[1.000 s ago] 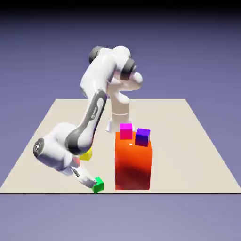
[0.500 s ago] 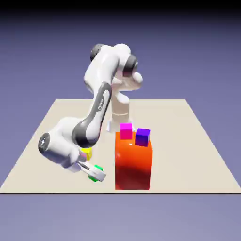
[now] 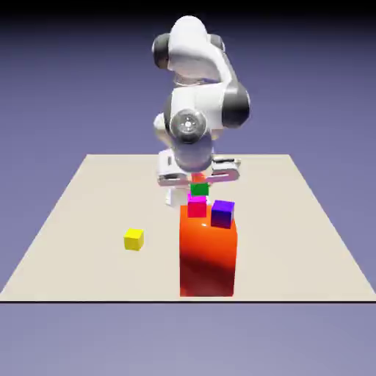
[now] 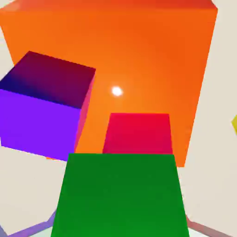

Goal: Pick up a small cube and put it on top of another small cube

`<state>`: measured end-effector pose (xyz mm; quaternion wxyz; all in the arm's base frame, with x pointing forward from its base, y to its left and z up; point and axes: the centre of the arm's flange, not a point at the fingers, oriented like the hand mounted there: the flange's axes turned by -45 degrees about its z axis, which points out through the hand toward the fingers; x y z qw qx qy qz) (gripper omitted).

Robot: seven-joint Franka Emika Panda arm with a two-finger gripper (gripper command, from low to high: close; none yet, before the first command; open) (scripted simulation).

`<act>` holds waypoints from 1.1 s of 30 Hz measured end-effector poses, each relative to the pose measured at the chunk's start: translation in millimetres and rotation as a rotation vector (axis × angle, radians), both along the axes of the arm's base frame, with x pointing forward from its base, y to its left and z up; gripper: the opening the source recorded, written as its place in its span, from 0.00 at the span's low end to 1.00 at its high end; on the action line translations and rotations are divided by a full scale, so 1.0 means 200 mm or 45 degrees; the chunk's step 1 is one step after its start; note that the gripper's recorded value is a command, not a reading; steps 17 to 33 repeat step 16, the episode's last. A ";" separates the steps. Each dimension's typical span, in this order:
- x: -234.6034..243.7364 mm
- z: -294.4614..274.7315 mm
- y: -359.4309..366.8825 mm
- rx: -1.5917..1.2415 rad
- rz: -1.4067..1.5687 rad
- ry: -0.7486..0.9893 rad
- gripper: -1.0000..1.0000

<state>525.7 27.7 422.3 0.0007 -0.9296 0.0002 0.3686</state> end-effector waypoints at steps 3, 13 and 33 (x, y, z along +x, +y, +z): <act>-0.05 -0.09 0.00 0.000 0.000 0.000 0.00; -0.08 -0.15 0.00 -0.001 0.001 0.000 1.00; -0.01 -0.02 0.00 -0.001 0.001 0.000 1.00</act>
